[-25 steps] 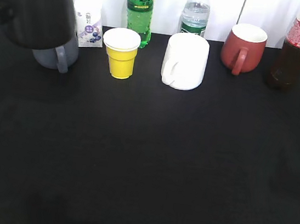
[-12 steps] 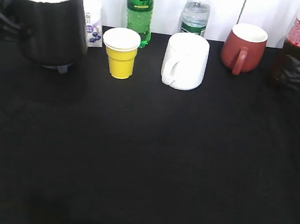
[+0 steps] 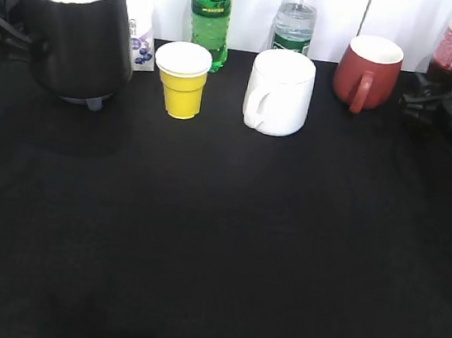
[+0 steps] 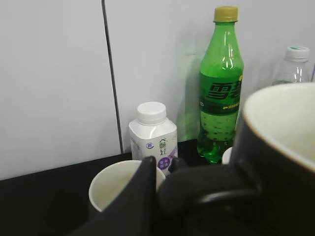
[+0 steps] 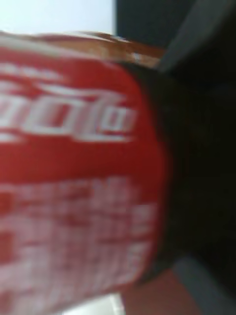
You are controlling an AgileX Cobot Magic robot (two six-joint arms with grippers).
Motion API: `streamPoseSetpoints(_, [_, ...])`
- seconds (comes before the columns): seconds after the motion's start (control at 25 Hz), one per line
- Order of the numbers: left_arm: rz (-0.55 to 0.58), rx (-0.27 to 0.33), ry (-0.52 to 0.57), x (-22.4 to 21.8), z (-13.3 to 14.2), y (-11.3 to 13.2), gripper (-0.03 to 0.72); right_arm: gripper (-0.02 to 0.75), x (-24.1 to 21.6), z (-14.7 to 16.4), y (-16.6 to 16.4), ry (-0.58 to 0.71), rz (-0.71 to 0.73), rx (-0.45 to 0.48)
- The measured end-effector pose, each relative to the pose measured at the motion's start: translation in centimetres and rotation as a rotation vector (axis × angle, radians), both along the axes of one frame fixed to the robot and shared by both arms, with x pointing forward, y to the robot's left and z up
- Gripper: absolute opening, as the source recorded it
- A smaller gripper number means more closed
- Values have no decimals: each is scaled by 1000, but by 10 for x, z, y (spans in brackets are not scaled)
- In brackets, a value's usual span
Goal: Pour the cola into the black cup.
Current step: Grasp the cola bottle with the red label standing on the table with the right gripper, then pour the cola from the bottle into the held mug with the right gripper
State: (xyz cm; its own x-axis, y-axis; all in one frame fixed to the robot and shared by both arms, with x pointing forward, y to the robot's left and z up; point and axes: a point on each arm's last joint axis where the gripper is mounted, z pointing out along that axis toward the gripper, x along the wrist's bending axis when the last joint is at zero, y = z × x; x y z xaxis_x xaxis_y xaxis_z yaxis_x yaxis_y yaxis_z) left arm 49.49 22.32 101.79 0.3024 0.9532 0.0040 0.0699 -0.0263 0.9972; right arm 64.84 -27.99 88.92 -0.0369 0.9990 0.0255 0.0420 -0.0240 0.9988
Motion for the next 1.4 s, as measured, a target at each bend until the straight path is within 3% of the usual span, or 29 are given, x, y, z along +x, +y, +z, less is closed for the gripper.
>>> streamPoseSetpoints(0.12, [-1, 1, 0, 0, 0, 0, 56, 372, 1, 0, 0, -11, 1, -2])
streamPoseSetpoints(0.28, [-46, 17, -4, -1, 0, -4, 56, 366, -22, 10, 2, -4, 38, -37])
streamPoseSetpoints(0.4, [-148, 19, 8, -5, -1, -12, 56, 366, -61, 48, 6, -55, 68, -51])
streamPoseSetpoints(0.52, [-227, 22, 14, -10, -2, -23, 55, 366, -103, 72, 42, -74, 187, -78])
streamPoseSetpoints(0.68, [-416, -3, -22, -15, -18, -62, 55, 366, -134, 92, 101, -121, 391, -269])
streamPoseSetpoints(0.76, [-472, -29, -24, -15, -30, -74, 55, 366, -141, 88, 114, -111, 476, -397])
streamPoseSetpoints(0.84, [-501, -12, -7, -15, -38, -78, 55, 366, -144, 84, 118, -111, 530, -535])
streamPoseSetpoints(1.12, [-549, 32, 54, -13, -59, -83, 55, 366, -140, 85, 120, -243, 539, -1050])
streamPoseSetpoints(1.28, [-541, 54, 80, -13, -62, -82, 55, 365, -140, 85, 120, -299, 535, -1235])
streamPoseSetpoints(1.4, [-553, 80, 97, -14, -64, -83, 55, 365, -138, 91, 119, -367, 472, -1285])
